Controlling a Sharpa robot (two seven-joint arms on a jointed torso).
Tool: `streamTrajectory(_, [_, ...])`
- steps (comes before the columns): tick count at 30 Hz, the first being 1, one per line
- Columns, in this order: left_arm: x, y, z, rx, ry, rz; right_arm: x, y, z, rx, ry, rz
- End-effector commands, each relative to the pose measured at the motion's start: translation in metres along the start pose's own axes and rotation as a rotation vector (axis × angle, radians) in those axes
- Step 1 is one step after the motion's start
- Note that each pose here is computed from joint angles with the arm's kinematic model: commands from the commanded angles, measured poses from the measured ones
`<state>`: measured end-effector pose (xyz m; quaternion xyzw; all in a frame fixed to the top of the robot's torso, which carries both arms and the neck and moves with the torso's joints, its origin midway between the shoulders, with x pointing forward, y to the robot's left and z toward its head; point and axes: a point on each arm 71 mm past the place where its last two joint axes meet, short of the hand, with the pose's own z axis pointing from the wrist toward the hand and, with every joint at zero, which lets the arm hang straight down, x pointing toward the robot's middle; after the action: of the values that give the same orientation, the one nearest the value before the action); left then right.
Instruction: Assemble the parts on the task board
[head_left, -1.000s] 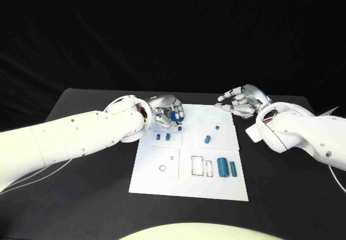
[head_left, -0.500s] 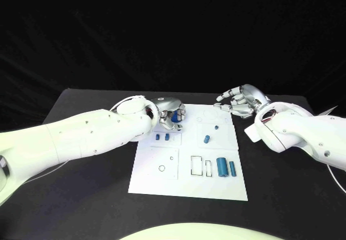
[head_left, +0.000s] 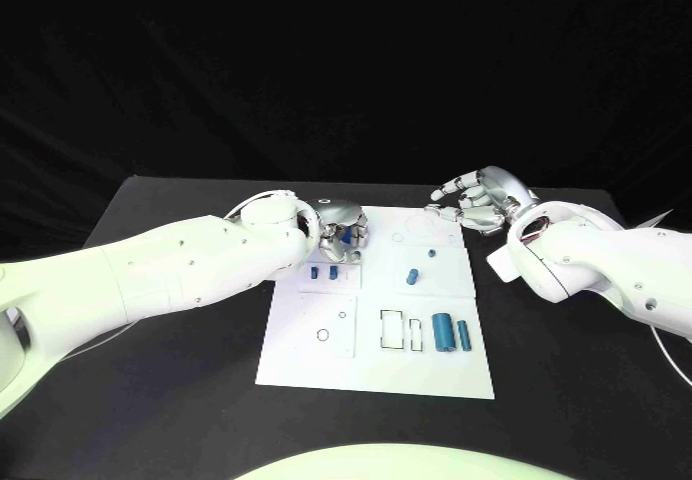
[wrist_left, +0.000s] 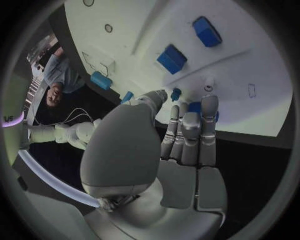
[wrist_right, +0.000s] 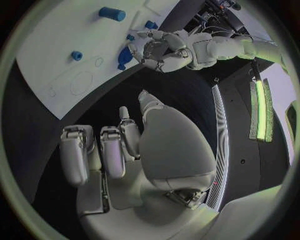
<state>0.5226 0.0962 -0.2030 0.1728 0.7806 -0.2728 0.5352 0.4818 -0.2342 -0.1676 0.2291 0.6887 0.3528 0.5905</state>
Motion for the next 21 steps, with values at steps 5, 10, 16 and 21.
streamTrajectory(5, [0.0034,0.0005,0.0021,-0.017,0.048,0.014,0.0008,0.0017,-0.0005,-0.017,0.004,-0.004])
streamTrajectory(10, [0.0030,-0.0004,0.0035,-0.015,0.041,0.012,0.0008,0.0019,-0.0009,-0.017,0.004,-0.004])
streamTrajectory(16, [0.0028,-0.0019,0.0048,-0.006,0.031,0.007,0.0010,0.0021,-0.0011,-0.017,0.005,-0.003])
streamTrajectory(21, [0.0028,-0.0033,0.0058,0.001,0.027,0.004,0.0012,0.0022,-0.0012,-0.018,0.006,-0.003])
